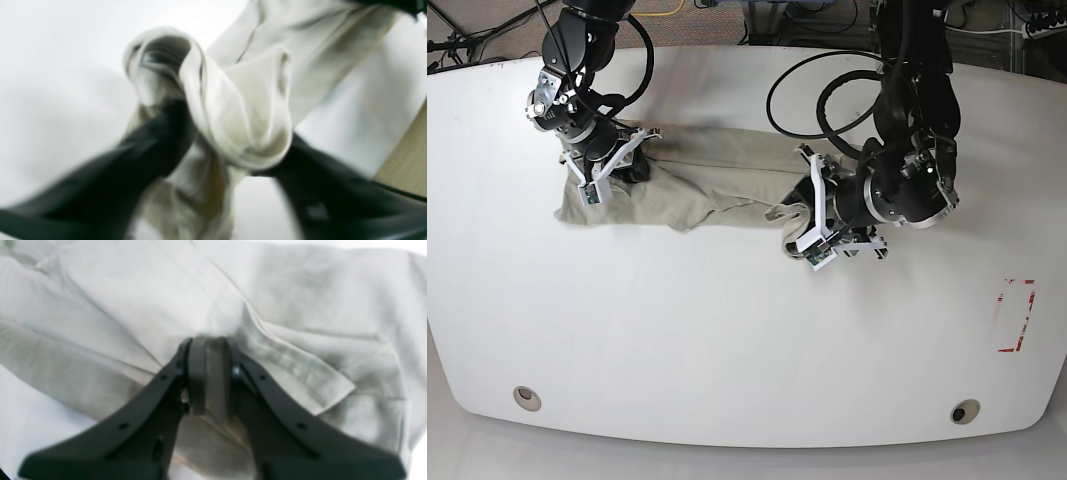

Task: Fold the T-shirt properly
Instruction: 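Fold the strip end with the left gripper toward the right gripper, then pinch the opposite strip end with the right gripper and lift it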

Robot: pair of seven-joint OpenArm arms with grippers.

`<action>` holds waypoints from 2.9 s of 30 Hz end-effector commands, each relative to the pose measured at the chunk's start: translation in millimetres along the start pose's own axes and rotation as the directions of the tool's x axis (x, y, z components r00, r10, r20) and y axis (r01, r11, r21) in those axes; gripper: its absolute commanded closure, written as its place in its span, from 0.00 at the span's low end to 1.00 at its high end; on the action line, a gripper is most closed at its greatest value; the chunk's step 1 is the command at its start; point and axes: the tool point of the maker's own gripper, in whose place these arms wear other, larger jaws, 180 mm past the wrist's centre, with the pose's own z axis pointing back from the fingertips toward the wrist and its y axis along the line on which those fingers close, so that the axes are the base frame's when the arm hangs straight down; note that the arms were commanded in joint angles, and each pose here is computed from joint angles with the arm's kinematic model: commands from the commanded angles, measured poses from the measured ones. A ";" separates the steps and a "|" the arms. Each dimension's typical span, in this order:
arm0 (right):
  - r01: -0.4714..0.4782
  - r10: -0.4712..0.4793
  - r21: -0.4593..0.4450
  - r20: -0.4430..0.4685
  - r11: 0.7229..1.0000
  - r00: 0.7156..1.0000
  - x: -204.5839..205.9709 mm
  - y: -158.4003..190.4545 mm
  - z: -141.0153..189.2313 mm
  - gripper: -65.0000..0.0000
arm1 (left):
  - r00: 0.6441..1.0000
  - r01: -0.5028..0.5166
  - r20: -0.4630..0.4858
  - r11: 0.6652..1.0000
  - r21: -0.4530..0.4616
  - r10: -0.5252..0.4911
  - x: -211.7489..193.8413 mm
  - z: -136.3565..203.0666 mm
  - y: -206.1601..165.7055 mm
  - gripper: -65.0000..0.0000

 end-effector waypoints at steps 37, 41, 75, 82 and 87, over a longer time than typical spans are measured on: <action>-0.071 0.073 -0.023 0.090 0.997 0.993 46.0 0.3 10.9 0.87 | 0.992 -0.111 -0.042 0.979 0.173 0.120 -61.4 37.8 81.6 1.00; -0.099 0.102 -0.038 0.091 0.994 0.991 56.6 1.6 16.7 0.87 | 0.988 -0.139 -0.042 0.979 0.152 0.147 -77.0 32.7 76.1 1.00; 0.199 -0.163 -0.166 0.206 0.966 0.965 103.8 -91.6 82.5 0.00 | 0.902 -0.394 -0.167 0.918 0.054 0.397 -176.3 -7.0 65.9 1.00; 0.302 -0.274 -0.176 0.169 0.937 0.947 72.7 -117.2 81.8 0.00 | 0.901 -0.394 -0.171 0.917 0.057 0.398 -178.2 -6.0 66.8 1.00; 0.359 -0.342 -0.175 0.120 0.917 0.932 42.3 -122.9 78.1 0.00 | 0.901 -0.394 -0.173 0.917 0.056 0.398 -178.5 -6.4 66.3 1.00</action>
